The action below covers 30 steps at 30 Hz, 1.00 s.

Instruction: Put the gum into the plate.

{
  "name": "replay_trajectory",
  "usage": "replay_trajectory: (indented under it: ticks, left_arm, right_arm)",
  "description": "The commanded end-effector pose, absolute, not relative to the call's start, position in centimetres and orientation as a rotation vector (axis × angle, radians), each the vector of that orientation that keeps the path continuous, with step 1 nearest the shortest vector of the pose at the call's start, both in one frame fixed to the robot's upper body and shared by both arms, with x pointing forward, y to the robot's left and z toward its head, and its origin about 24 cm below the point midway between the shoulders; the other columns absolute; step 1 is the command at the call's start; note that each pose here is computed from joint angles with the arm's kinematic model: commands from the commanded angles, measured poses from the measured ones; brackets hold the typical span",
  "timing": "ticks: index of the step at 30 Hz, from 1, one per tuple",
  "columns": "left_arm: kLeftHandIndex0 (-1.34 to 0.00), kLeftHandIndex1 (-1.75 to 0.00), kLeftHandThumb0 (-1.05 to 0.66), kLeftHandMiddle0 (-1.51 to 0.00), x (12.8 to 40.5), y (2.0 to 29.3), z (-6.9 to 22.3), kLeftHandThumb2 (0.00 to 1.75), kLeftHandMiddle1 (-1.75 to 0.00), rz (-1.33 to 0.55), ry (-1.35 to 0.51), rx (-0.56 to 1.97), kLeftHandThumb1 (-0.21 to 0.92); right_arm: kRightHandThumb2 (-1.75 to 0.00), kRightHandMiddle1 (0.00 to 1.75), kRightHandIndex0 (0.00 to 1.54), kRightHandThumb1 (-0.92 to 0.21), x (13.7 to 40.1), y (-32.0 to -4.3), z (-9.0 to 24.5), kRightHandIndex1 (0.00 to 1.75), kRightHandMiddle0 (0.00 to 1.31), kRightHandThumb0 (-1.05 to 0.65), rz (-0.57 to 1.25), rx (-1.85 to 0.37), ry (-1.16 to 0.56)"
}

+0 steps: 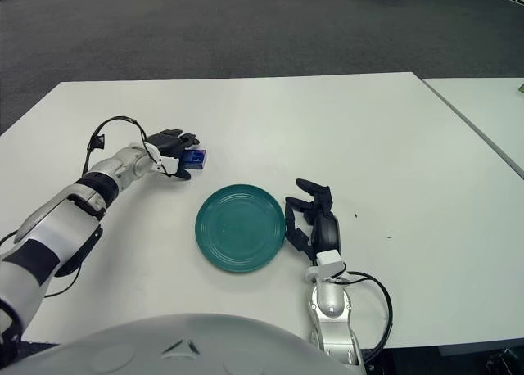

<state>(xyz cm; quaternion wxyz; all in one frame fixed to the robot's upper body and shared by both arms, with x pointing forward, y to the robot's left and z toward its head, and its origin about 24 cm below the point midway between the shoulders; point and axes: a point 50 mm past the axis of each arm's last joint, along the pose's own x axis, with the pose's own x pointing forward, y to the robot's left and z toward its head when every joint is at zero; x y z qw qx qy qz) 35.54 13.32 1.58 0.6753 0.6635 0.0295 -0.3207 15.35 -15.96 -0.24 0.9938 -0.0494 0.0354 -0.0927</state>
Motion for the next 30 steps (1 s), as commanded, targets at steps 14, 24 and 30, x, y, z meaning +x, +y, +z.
replay_trajectory:
  ticks: [14, 24, 30]
  left_arm:
    - [0.0, -0.88, -0.88, -0.14, 35.3, 13.4, 0.8, 0.38, -0.12, -0.749, 0.139, 1.516, 0.61]
    - [-0.32, -1.61, -0.01, -0.54, 34.8, 13.0, 0.4, 1.13, -1.53, -0.78, 0.112, 1.458, 0.39]
    - [-0.49, -1.64, -0.01, -0.56, 34.7, 12.7, 0.2, 1.18, -1.6, -0.769, 0.11, 1.444, 0.36]
  right_arm:
    - [-0.83, 1.12, 0.52, -0.72, 12.3, -16.5, -3.5, 0.75, 0.05, -0.42, -0.222, -0.096, 0.309]
    - [-0.85, 1.15, 0.53, -0.71, 12.3, -16.8, -3.5, 0.8, 0.05, -0.39, -0.229, -0.091, 0.304]
    - [-0.86, 1.16, 0.53, -0.7, 12.6, -16.9, -3.4, 0.81, 0.04, -0.39, -0.225, -0.086, 0.299]
